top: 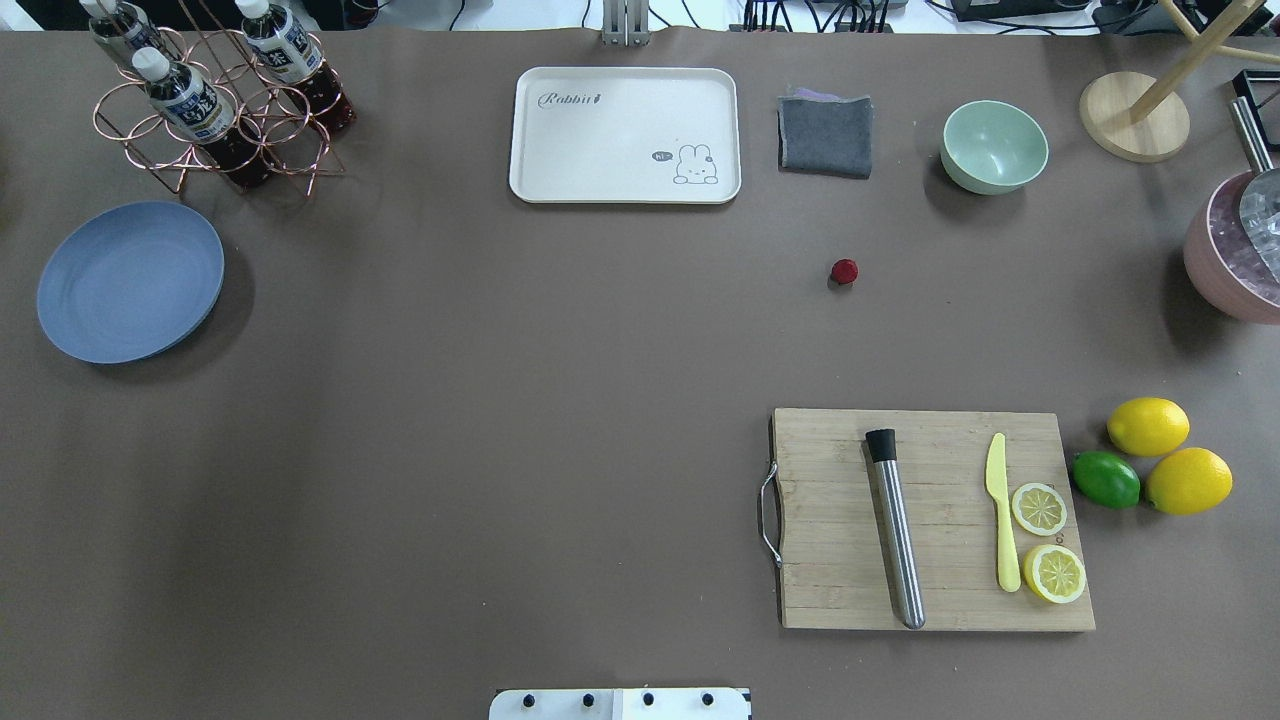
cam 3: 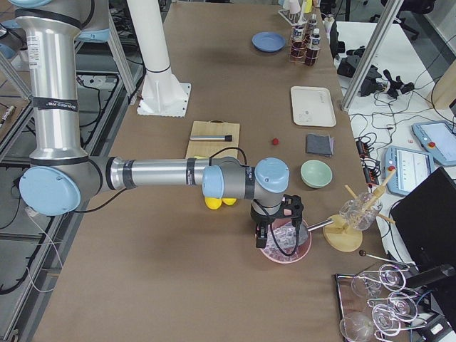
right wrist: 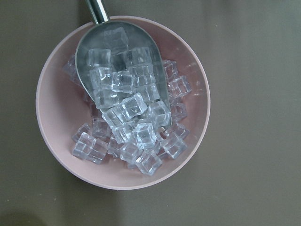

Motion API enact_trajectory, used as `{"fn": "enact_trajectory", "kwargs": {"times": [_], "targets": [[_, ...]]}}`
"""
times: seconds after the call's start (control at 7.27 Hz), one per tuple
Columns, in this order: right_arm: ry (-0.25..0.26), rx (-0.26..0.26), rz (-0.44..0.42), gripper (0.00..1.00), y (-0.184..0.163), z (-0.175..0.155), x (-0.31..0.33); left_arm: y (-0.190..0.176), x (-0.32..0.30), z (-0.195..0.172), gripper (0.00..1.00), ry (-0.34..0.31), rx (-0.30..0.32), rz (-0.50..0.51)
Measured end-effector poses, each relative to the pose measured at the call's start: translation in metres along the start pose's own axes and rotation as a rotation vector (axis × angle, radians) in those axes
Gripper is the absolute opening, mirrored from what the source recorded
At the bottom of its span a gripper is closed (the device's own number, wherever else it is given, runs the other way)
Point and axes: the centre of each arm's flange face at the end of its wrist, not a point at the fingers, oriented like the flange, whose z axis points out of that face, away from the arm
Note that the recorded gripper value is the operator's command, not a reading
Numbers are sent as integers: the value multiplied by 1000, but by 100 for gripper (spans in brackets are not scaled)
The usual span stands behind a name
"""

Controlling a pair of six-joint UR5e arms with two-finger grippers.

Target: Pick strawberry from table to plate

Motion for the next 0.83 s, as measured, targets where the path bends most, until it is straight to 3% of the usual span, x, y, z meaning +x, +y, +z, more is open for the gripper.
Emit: {"fn": "enact_trajectory", "kwargs": {"times": [0.83], "targets": [[-3, 0, 5, 100, 1, 0, 2, 0, 1, -1, 98, 4, 2, 2]]}}
